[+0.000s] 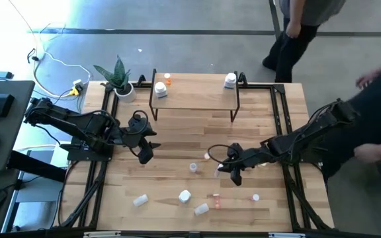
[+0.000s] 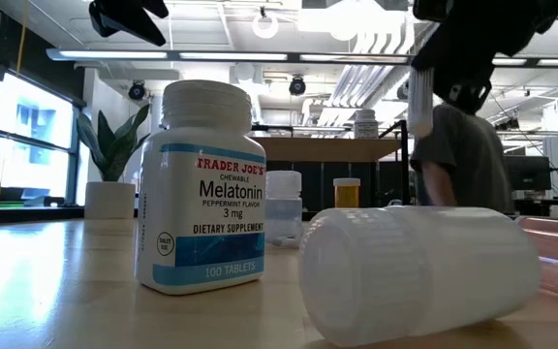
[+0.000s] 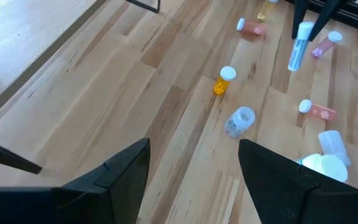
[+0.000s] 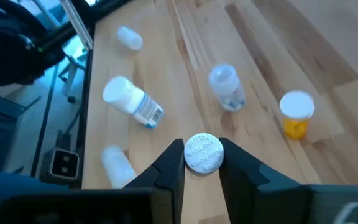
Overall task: Pick and place medicine bottles onto shelf by color
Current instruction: Put the right white pill bottle on the shelf
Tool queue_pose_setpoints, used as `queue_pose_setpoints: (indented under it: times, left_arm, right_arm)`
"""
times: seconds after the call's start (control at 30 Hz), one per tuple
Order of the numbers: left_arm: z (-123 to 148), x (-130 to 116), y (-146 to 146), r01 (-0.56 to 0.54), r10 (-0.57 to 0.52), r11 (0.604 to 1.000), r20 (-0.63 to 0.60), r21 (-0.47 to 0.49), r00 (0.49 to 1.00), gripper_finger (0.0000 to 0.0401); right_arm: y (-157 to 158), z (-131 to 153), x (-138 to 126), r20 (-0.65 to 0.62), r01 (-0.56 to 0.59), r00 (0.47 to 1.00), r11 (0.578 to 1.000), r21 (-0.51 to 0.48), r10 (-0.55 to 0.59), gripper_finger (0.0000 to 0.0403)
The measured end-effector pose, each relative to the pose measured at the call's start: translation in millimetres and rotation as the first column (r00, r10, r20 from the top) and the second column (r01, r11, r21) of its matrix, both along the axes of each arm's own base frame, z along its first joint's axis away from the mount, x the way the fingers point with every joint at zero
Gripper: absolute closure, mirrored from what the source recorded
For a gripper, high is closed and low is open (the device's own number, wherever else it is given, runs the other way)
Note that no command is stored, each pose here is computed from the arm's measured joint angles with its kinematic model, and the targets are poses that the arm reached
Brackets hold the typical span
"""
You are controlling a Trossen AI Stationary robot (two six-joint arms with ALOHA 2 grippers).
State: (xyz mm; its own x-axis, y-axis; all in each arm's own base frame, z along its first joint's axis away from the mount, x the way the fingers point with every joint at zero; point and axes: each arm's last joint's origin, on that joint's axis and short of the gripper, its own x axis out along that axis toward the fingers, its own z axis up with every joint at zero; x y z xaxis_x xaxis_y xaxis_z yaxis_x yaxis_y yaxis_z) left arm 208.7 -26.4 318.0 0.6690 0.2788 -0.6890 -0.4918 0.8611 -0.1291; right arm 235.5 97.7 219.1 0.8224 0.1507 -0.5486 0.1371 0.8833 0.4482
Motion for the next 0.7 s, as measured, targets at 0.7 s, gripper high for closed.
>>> queue_pose_setpoints:
  times: [0.7]
  left_arm:
    - [1,1,4,0.004,-0.003,0.998,-0.011,0.064,1.0,0.0165]
  right_arm:
    - [-30,87,11,0.023,0.063,0.998,0.969,-0.237,-0.06,0.0336]
